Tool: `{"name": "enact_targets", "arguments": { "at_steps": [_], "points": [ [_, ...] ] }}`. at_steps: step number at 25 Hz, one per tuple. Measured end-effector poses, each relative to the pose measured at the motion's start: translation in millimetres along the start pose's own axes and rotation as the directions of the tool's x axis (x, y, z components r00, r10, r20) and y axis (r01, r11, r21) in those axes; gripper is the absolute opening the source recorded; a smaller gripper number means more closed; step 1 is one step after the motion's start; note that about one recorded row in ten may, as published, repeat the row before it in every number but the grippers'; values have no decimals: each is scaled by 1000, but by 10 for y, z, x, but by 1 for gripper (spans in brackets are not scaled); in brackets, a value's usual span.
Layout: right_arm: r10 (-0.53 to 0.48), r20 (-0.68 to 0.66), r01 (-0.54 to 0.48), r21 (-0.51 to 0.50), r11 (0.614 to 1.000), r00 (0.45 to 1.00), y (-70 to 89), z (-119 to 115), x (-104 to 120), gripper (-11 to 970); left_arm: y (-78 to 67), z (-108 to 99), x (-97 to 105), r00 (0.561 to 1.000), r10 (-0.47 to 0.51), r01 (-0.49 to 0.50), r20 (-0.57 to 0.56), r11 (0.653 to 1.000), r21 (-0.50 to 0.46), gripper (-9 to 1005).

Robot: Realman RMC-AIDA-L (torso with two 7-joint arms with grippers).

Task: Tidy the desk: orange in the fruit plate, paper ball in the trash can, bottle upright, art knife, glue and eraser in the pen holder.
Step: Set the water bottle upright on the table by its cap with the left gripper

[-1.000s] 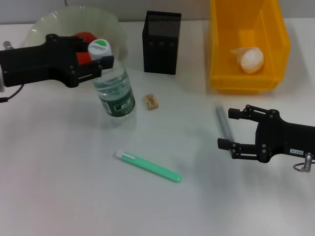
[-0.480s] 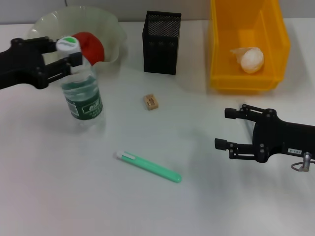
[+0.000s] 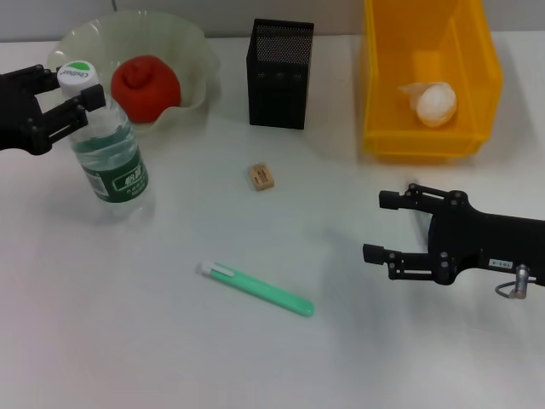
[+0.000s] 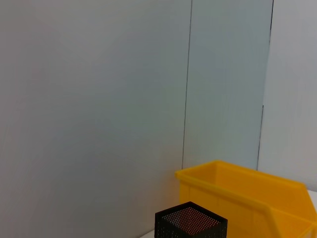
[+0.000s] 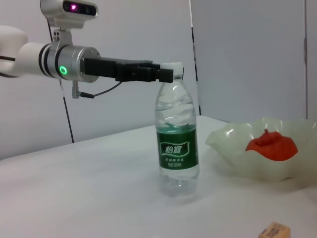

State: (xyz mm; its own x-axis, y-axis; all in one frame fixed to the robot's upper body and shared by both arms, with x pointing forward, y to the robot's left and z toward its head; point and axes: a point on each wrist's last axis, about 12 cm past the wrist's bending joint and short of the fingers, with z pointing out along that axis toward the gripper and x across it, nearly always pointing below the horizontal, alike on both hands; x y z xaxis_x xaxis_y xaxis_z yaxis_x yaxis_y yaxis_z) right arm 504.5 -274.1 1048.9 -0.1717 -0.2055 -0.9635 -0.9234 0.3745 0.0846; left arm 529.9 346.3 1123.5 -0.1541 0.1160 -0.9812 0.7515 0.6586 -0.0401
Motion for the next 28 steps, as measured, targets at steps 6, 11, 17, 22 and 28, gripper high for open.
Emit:
{"name": "enact_targets", "arguments": {
  "at_steps": [6,11,17,22,28],
  "points": [
    [-2,-3,2,0,1000,1000,-3,4,-1,832,43,-3,20,1000,6,-6,-8,999,-44,443],
    [-3,-3,3,0,1000,1000,-3,4,0,832,59,-19,86,1000,4,-4,-1,997,-73,451],
    [-3,-3,3,0,1000,1000,-3,4,-1,832,73,-46,137,1000,5,-3,19,995,-97,460],
    [-6,-2,6,-2,1000,1000,-10,13,-11,831,84,-59,134,999,12,-8,33,994,-109,467],
    [-9,-1,9,-4,1000,1000,-17,21,-21,831,97,-69,156,997,11,-2,71,991,-131,477]
  ]
}}
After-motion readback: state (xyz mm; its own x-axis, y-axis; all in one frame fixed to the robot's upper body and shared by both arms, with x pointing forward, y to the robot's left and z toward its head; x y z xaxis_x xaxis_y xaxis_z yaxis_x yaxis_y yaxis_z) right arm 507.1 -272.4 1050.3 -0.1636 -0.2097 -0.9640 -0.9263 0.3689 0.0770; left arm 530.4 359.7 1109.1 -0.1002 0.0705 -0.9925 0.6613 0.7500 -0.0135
